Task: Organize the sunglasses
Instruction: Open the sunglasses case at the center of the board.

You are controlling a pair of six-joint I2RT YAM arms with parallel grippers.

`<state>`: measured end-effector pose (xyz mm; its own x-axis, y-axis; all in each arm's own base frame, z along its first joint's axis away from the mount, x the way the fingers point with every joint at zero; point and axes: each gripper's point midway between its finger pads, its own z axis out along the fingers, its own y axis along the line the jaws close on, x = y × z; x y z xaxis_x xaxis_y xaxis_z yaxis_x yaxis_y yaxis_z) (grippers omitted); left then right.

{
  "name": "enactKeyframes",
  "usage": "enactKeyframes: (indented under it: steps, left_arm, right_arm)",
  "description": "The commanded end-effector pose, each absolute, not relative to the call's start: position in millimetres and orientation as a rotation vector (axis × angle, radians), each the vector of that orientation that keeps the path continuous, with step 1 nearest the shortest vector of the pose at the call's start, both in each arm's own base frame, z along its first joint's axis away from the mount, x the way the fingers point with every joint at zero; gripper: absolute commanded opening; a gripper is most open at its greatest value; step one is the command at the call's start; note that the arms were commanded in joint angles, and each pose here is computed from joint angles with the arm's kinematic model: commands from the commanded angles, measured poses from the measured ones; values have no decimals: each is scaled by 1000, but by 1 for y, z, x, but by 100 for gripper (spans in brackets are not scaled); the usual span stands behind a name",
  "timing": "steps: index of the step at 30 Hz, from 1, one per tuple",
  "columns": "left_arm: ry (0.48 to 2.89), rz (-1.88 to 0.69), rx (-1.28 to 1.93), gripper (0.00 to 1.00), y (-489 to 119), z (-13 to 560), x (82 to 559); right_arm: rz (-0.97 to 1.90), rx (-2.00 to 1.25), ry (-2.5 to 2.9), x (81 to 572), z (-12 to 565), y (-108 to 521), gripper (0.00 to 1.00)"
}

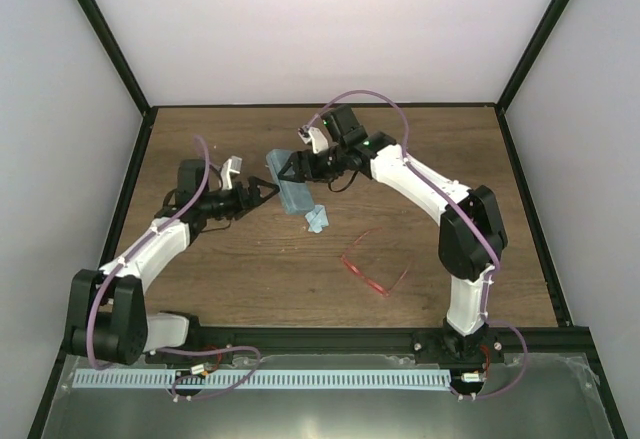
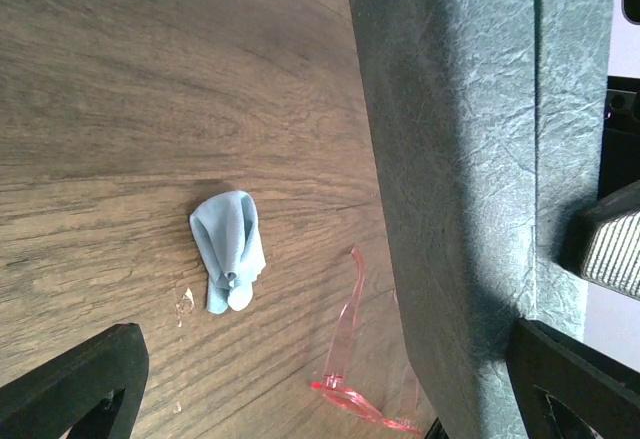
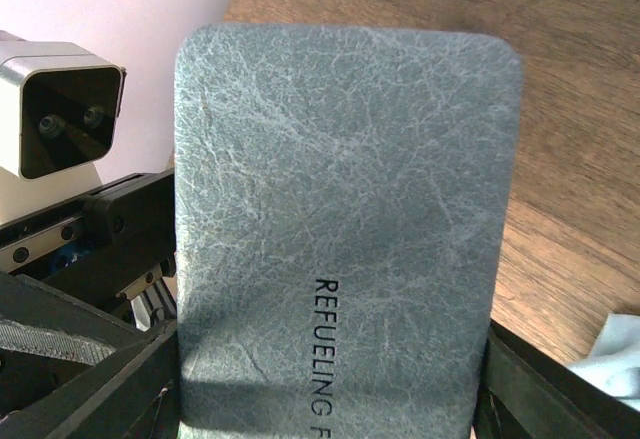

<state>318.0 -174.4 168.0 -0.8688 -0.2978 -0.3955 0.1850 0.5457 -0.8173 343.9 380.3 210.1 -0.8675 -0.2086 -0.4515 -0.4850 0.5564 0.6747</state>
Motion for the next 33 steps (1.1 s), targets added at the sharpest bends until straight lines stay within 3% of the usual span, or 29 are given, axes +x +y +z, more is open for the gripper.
enactKeyframes:
  steps: [1,8,33]
  left_arm:
    - [2296,-1302,-92,100,-180,158,319]
    - [2210,-1367,1,100,-190,190,320]
    - [2313,-1362,40,100,-206,163,331]
  right_arm:
    - [1315,-660,2337,331,257,387,68]
    - [1311,-642,2357,338,248,385,68]
    - [1357,-639,2354,344,247,393,69]
